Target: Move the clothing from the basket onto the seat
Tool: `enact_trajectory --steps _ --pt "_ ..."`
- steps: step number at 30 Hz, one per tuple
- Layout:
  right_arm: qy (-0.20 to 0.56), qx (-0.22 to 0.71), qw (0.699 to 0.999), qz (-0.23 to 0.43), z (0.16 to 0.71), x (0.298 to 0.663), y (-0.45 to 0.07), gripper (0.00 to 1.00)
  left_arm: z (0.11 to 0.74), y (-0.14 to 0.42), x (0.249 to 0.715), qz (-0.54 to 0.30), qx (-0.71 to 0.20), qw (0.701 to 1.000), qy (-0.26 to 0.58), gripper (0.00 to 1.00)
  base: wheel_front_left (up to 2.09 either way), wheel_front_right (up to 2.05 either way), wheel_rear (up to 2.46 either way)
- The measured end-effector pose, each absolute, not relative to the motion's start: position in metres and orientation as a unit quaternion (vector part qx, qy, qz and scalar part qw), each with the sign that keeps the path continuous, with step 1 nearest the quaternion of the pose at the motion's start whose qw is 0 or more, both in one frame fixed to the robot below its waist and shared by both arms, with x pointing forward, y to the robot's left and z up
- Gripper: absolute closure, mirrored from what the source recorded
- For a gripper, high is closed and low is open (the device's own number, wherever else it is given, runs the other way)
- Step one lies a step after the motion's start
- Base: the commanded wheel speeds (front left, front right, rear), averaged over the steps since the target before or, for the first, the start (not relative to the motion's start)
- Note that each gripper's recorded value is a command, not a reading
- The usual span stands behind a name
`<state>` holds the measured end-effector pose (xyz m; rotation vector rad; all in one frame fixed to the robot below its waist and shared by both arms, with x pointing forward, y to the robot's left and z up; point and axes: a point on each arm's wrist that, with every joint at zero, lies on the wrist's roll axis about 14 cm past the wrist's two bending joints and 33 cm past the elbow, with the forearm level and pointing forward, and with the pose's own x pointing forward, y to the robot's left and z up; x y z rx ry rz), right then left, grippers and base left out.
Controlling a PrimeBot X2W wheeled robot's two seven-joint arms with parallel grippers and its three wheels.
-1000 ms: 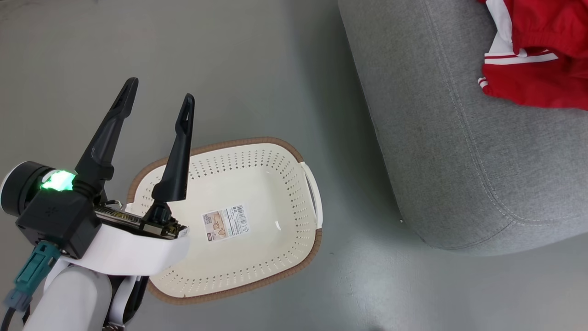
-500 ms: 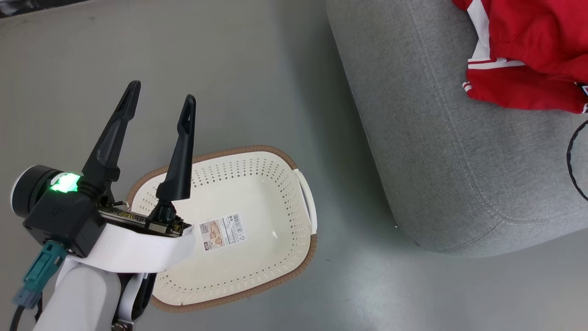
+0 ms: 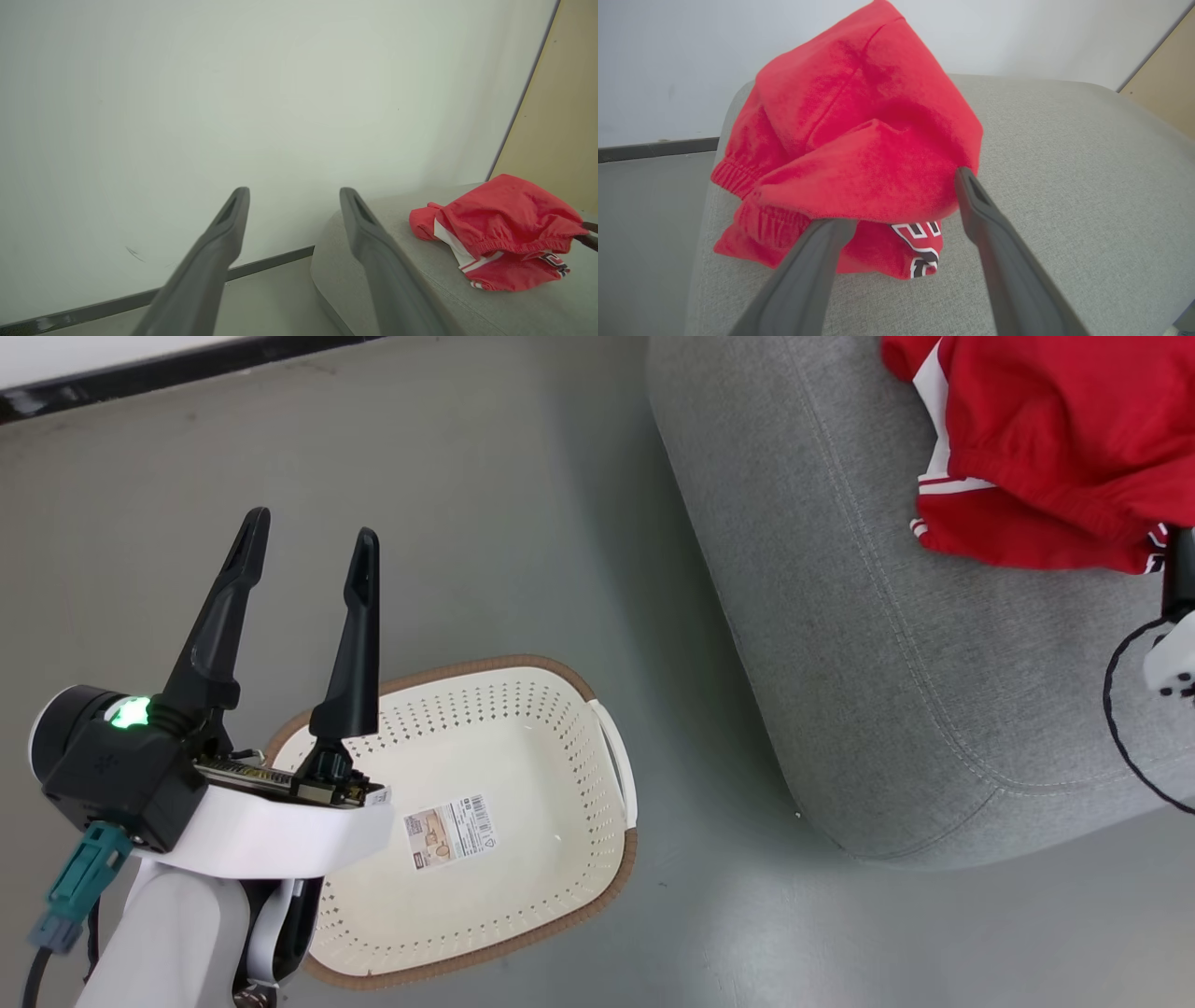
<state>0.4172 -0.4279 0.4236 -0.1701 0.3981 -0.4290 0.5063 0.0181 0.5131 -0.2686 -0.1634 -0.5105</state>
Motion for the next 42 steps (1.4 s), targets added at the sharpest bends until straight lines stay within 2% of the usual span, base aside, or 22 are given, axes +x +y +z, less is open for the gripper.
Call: enact_trajectory --steps 10,22,42 --pt "0.173 -0.082 0.963 -0.191 0.433 0.406 -0.415 0.00 0.524 0.026 0.502 -0.235 -0.131 0.959 -0.090 0.00 0.00 0.00 0.00" --pt "0.095 -0.098 0.981 -0.138 0.480 0.427 -0.386 0.00 0.537 0.044 0.491 -0.201 -0.128 0.966 -0.099 0.00 0.00 0.00 0.00" --pt "-0.032 -0.029 0.998 -0.041 0.539 0.453 -0.291 0.00 0.517 0.108 0.450 -0.101 -0.101 0.988 -0.050 0.00 0.00 0.00 0.00"
